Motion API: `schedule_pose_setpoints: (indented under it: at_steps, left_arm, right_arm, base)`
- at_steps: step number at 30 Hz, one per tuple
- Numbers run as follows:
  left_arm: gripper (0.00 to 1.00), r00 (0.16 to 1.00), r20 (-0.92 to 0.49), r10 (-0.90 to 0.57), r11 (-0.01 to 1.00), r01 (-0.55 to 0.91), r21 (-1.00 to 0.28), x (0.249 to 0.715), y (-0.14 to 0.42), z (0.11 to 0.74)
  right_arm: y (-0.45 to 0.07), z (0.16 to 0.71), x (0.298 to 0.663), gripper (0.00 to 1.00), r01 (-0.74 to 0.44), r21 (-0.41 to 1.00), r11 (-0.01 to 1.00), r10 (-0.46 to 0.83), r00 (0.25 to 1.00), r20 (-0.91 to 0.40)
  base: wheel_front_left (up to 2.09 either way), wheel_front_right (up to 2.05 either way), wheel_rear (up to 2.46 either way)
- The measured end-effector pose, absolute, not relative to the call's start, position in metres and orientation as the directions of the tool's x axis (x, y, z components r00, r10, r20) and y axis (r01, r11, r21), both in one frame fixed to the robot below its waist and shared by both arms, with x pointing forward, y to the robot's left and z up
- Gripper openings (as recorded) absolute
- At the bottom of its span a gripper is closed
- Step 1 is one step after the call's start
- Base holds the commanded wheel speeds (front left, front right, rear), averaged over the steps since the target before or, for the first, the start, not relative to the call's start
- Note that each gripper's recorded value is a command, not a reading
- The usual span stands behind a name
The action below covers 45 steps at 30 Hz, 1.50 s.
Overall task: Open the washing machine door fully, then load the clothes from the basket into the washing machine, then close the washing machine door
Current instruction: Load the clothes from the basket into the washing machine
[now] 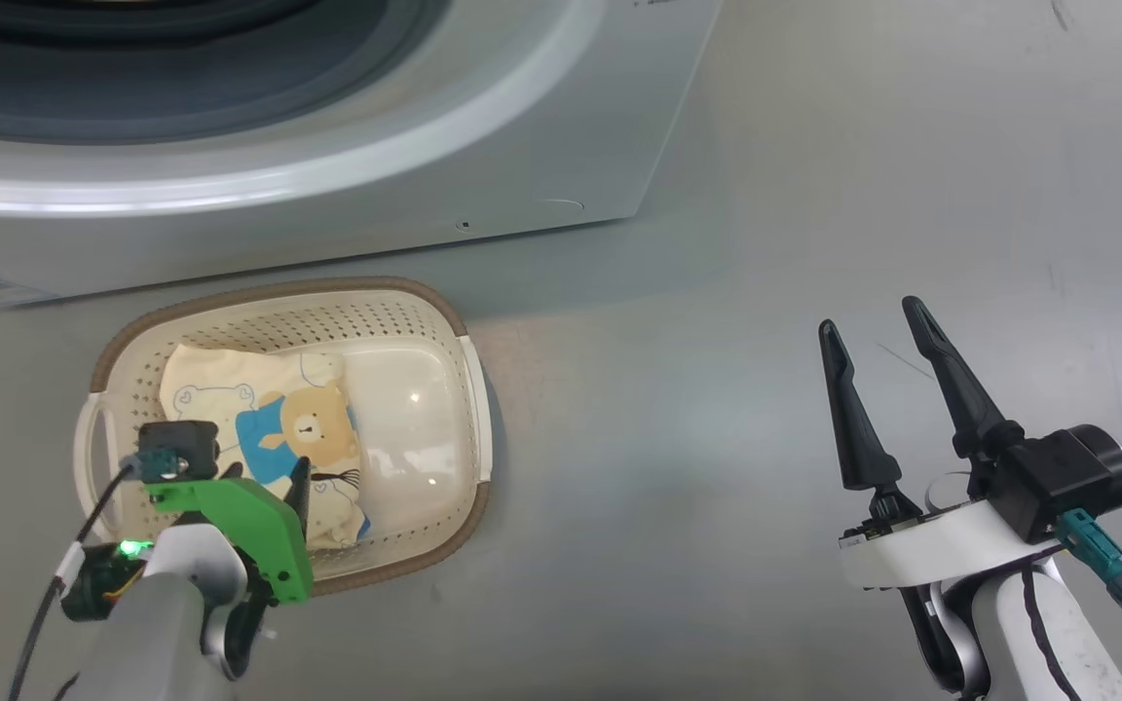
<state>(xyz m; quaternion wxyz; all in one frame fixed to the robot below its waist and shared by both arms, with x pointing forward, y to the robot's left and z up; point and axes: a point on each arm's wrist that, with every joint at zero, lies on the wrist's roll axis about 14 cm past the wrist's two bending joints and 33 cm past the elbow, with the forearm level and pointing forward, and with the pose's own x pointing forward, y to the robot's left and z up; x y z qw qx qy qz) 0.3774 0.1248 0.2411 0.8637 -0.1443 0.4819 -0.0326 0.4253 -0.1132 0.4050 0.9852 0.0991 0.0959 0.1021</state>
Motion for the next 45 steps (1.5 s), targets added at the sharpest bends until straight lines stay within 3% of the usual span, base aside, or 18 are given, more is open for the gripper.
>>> schedule_pose_setpoints:
  at_steps: [10, 23, 41, 42, 44, 45]
  left_arm:
    - [1.00, 0.392, -0.906, -0.162, 0.983, -0.018, -0.183, 0.395, 0.141, 0.188]
    - [1.00, 0.268, -0.944, -0.191, 0.978, -0.027, -0.206, 0.417, 0.116, 0.122]
    - [1.00, 0.101, -0.992, -0.072, 0.997, -0.033, -0.075, 0.398, 0.139, 0.036]
    - [0.91, 0.092, -0.993, -0.069, 0.997, -0.039, -0.072, 0.396, 0.139, 0.033]
    - [0.36, 0.087, -0.994, -0.069, 0.996, -0.050, -0.073, 0.392, 0.138, 0.029]
    - [0.36, 0.082, -0.994, -0.070, 0.996, -0.055, -0.074, 0.391, 0.138, 0.028]
  right_arm:
    - [-0.131, 0.371, 0.433, 1.00, -0.108, 0.217, 0.970, 0.160, 0.957, -0.242]
    - [-0.151, 0.329, 0.447, 1.00, -0.052, 0.192, 0.980, 0.110, 0.946, -0.305]
    - [-0.162, 0.261, 0.452, 1.00, -0.018, 0.175, 0.984, 0.090, 0.908, -0.409]
    - [-0.162, 0.258, 0.451, 1.00, -0.017, 0.174, 0.985, 0.089, 0.905, -0.415]
    - [-0.162, 0.255, 0.452, 1.00, -0.021, 0.176, 0.984, 0.094, 0.903, -0.419]
    - [-0.162, 0.254, 0.452, 1.00, -0.021, 0.175, 0.984, 0.094, 0.902, -0.420]
  base:
    - [0.00, 0.00, 0.00]
    - [0.00, 0.00, 0.00]
    - [0.00, 0.00, 0.00]
    - [0.00, 0.00, 0.00]
    - [0.00, 0.00, 0.00]
    - [0.00, 0.00, 0.00]
